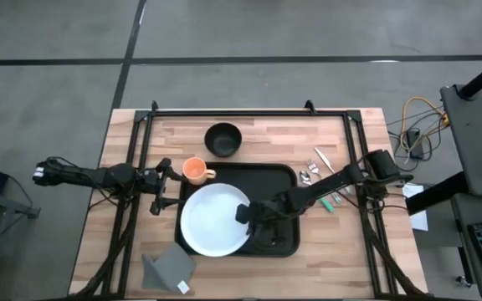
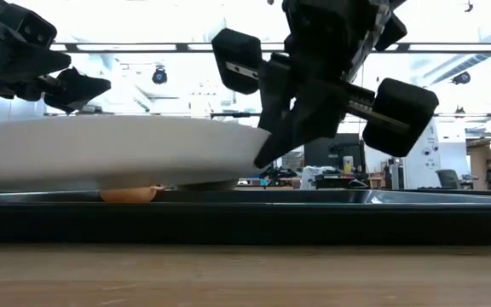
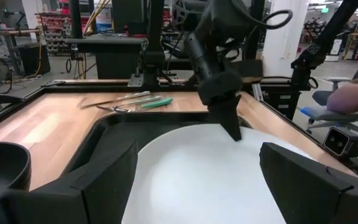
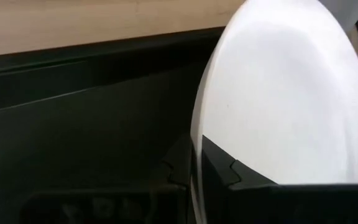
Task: Set up tray
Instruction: Put the white plate on the black serving tray
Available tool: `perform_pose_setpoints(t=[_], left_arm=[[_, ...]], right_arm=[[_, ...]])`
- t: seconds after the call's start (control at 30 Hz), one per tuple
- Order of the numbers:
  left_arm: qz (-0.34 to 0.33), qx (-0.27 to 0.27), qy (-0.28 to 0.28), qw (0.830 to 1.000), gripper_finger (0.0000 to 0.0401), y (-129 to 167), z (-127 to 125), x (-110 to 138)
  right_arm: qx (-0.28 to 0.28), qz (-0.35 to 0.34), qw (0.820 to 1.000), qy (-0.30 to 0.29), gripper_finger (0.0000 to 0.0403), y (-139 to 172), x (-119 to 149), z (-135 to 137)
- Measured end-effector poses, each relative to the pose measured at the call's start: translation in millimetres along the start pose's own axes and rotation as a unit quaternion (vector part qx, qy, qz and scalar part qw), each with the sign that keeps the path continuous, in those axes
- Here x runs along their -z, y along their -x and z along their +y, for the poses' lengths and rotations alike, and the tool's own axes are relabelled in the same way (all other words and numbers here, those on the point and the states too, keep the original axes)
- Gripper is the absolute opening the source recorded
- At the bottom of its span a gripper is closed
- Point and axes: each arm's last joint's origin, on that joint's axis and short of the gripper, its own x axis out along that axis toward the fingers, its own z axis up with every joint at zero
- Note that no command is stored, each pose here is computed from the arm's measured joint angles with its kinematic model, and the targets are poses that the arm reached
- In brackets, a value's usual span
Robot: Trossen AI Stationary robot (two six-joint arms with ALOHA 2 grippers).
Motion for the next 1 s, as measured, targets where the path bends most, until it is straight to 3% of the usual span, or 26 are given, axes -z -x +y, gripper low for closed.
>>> perform_pose_setpoints(t=[0.27,1.0], left_arm=[[0.003,0.000,0.000,1.000,0.0315,-0.4,0.0,0.6],[0.009,-0.001,0.000,1.000,0.0315,-1.2,0.1,1.3]], right_arm=[[-0.003,0.004,1.000,-0.003,0.0008,-14.3,0.9,-2.8],[0.012,0.010,1.000,-0.011,0.0008,-13.3,0.7,-4.7]])
